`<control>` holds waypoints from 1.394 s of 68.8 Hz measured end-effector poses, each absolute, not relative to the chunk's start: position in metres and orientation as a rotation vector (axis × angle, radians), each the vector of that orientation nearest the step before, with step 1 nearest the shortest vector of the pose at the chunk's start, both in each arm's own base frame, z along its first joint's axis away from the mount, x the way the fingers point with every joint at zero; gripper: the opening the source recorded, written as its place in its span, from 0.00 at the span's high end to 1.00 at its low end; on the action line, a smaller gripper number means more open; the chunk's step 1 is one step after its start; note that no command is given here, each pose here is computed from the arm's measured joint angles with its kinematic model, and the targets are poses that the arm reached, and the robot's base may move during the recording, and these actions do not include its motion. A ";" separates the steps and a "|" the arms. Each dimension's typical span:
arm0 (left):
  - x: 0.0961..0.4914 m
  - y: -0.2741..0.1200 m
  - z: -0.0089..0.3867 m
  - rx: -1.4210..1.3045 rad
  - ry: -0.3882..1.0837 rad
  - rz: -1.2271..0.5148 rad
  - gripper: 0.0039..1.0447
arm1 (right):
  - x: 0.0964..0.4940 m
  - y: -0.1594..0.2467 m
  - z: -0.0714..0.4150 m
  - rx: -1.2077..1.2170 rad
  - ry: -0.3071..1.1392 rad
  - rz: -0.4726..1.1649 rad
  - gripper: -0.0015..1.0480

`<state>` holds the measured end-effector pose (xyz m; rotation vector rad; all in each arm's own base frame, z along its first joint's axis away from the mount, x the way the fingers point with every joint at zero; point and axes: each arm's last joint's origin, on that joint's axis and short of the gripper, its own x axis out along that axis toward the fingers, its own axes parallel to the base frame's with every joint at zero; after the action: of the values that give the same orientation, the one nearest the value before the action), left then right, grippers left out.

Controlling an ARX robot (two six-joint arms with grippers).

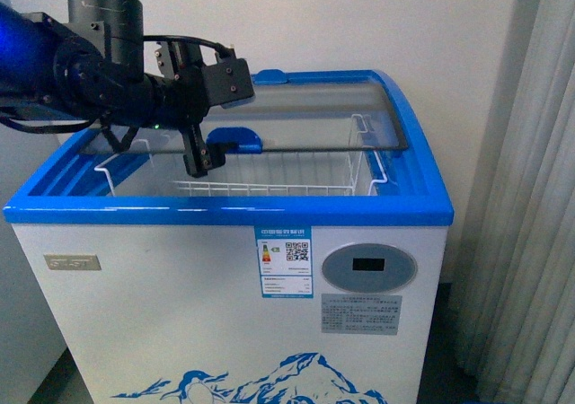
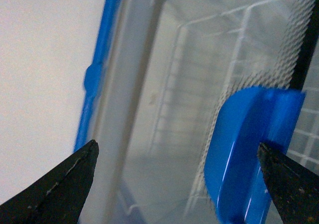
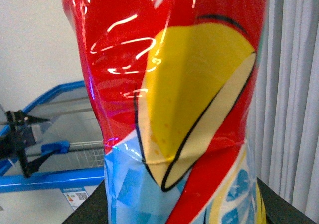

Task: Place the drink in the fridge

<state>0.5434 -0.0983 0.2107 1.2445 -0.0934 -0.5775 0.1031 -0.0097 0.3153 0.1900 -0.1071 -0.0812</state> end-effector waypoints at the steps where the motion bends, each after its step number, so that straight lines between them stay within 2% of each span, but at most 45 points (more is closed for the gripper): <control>1: 0.550 -0.099 0.212 1.244 -0.088 -0.546 0.07 | 0.103 -0.010 0.315 0.190 -0.107 -0.082 0.61; 11: 0.585 -0.101 0.215 1.202 -0.049 -0.408 0.07 | 0.103 -0.010 0.315 0.190 -0.107 -0.089 0.61; 22: 0.603 -0.107 0.214 1.079 0.003 -0.272 0.07 | 0.103 -0.010 0.315 0.190 -0.107 -0.084 0.61; 34: 0.608 -0.112 0.214 0.932 0.018 -0.133 0.07 | 0.103 -0.010 0.315 0.190 -0.107 -0.085 0.61; 47: 0.591 -0.107 0.229 0.518 0.078 0.022 0.07 | 0.103 -0.010 0.315 0.190 -0.107 -0.083 0.61; 53: 0.561 -0.086 0.255 0.329 0.082 0.056 0.07 | 0.103 -0.010 0.315 0.190 -0.108 -0.091 0.61; 62: 0.481 -0.063 0.295 0.203 0.067 0.033 0.07 | 0.103 -0.010 0.315 0.190 -0.107 -0.087 0.61; 64: 0.471 -0.061 0.295 0.195 0.079 0.022 0.07 | 0.103 -0.010 0.315 0.190 -0.107 -0.080 0.61; 68: 0.409 -0.058 0.280 0.130 0.156 -0.055 0.07 | 0.103 -0.010 0.315 0.190 -0.106 -0.078 0.61; 71: 0.386 -0.057 0.269 0.108 0.195 -0.087 0.07 | 0.103 -0.010 0.315 0.190 -0.107 -0.082 0.61; 76: 0.324 -0.047 0.245 0.054 0.084 -0.045 0.21 | 0.103 -0.010 0.315 0.191 -0.107 -0.087 0.61; 84: 0.249 -0.023 0.233 0.020 -0.019 -0.010 0.38 | 0.103 -0.010 0.315 0.188 -0.103 -0.084 0.61; 86: 0.233 -0.019 0.228 0.014 -0.027 0.001 0.42 | 0.106 -0.011 0.314 0.176 -0.052 -0.084 0.61; 88: 0.216 -0.015 0.221 0.010 -0.032 0.013 0.48 | 0.108 -0.012 0.318 0.127 0.061 -0.025 0.61; 91: 0.207 -0.013 0.215 0.008 -0.031 0.017 0.53 | 0.112 -0.014 0.324 0.068 0.213 0.043 0.61; 96: 0.194 -0.013 0.202 0.008 -0.009 -0.007 0.65 | 0.129 -0.016 0.326 -0.023 0.357 0.160 0.61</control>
<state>0.1938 -0.0126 0.2024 0.0083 -0.0086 -0.0068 0.1292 -0.0162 0.3256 -0.0233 0.3566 0.1602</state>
